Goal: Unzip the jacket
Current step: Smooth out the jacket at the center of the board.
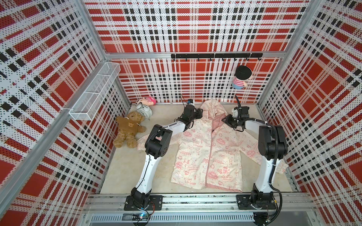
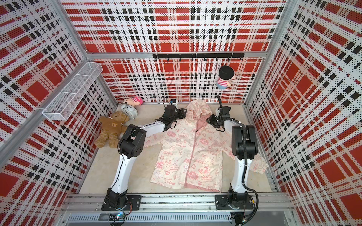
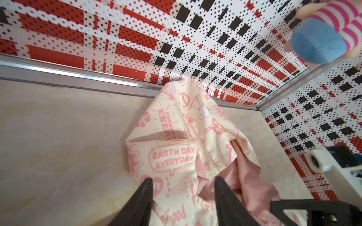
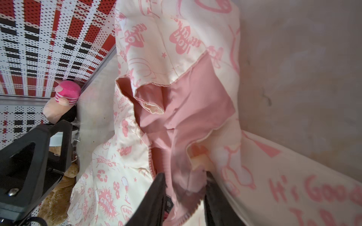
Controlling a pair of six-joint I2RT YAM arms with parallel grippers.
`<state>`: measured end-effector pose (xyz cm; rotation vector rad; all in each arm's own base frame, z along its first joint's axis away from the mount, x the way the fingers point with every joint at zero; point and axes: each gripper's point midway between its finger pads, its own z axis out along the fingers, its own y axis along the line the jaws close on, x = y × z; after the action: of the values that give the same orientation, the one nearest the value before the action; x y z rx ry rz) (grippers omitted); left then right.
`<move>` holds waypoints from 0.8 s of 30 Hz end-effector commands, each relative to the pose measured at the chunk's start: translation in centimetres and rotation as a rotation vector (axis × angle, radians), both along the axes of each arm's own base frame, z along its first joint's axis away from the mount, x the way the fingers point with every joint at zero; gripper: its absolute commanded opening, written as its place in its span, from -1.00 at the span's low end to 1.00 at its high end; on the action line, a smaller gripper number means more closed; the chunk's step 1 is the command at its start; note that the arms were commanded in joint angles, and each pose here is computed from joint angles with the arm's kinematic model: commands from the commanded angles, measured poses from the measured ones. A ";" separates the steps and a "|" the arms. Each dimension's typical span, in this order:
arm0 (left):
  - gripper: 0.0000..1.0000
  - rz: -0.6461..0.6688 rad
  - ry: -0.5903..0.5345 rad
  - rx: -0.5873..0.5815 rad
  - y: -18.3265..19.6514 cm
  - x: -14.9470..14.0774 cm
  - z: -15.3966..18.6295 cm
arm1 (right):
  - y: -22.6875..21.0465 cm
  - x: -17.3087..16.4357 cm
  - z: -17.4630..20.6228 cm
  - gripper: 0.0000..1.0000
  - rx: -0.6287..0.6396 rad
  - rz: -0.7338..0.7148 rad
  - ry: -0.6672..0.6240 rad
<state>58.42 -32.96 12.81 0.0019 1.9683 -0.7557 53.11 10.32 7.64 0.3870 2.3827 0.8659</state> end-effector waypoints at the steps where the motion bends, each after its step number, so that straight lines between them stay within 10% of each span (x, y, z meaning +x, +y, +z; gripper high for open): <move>1: 0.06 0.014 -0.056 -0.006 0.9 0.1 3.0 | 2.0 1.5 1.1 -0.30 0.043 0.031 -0.040; 24: 0.08 0.021 -0.066 0.017 0.9 0.2 3.0 | 5.6 5.0 -4.6 -0.26 0.099 0.103 0.035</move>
<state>58.60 -32.15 13.20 -0.0013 1.9603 -0.7271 59.19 16.05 4.02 0.3253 2.3711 1.0453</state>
